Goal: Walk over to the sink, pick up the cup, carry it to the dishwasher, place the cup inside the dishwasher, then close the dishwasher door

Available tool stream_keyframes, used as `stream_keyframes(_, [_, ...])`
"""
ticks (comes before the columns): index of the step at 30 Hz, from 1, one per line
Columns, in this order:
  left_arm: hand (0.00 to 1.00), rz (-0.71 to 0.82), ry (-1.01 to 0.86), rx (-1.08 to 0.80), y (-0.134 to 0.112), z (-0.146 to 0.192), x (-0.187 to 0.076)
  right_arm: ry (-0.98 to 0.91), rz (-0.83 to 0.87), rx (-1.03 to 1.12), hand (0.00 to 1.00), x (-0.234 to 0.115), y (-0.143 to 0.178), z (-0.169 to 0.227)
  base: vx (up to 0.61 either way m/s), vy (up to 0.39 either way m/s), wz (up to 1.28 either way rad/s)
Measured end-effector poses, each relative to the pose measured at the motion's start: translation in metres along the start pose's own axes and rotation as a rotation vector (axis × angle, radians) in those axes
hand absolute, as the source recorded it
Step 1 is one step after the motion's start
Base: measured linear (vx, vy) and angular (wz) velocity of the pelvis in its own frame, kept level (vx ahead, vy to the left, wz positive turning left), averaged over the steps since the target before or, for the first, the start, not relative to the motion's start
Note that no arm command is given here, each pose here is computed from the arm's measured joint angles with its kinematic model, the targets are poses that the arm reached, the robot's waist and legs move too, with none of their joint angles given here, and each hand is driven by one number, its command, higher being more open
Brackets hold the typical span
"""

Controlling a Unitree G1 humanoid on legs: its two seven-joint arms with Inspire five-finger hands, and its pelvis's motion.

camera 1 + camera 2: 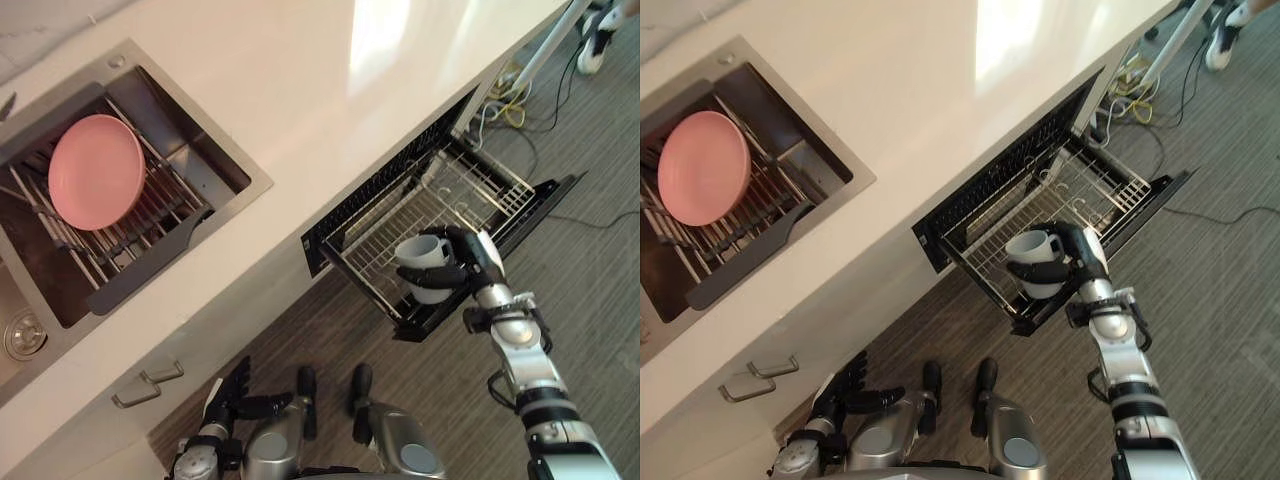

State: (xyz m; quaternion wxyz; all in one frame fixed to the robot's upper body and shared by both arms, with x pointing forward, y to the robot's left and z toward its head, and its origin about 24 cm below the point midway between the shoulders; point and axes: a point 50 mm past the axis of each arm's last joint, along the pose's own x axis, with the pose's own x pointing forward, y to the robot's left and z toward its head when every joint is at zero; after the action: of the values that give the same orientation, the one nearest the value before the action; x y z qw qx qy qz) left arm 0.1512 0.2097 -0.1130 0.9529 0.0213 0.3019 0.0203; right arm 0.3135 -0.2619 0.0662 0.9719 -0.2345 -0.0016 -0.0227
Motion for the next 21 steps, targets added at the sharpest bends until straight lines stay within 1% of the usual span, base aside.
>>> stream_keyframes(2, [1.0, -0.009, -0.03, -0.021, -0.006, 0.009, 0.006, -0.006, -0.009, -0.006, 0.0, 0.009, -0.009, 0.007, 0.02, 0.033, 0.01])
stream_keyframes(5, [1.0, -0.043, -0.077, -0.022, -0.017, 0.025, 0.017, -0.025, -0.008, -0.005, 0.0, 0.018, -0.011, 0.017, 0.0, 0.034, 0.03])
stream_keyframes(9, [1.0, -0.086, -0.145, -0.041, -0.036, 0.048, 0.029, -0.049, 0.026, -0.016, 0.0, 0.025, -0.003, 0.027, -0.04, 0.012, 0.15])
stream_keyframes(12, [1.0, -0.098, -0.18, -0.06, -0.044, 0.061, 0.034, -0.086, 0.043, 0.006, 0.0, 0.033, 0.005, 0.04, -0.07, -0.038, 0.09])
stream_keyframes(19, [1.0, -0.117, -0.191, -0.097, -0.055, 0.071, 0.039, -0.108, 0.092, -0.04, 0.0, 0.042, 0.027, 0.055, -0.07, -0.036, 0.09])
stream_keyframes(21, [1.0, -0.12, -0.199, -0.098, -0.056, 0.074, 0.04, -0.1, 0.078, -0.049, 0.0, 0.043, 0.029, 0.056, -0.06, -0.03, 0.13])
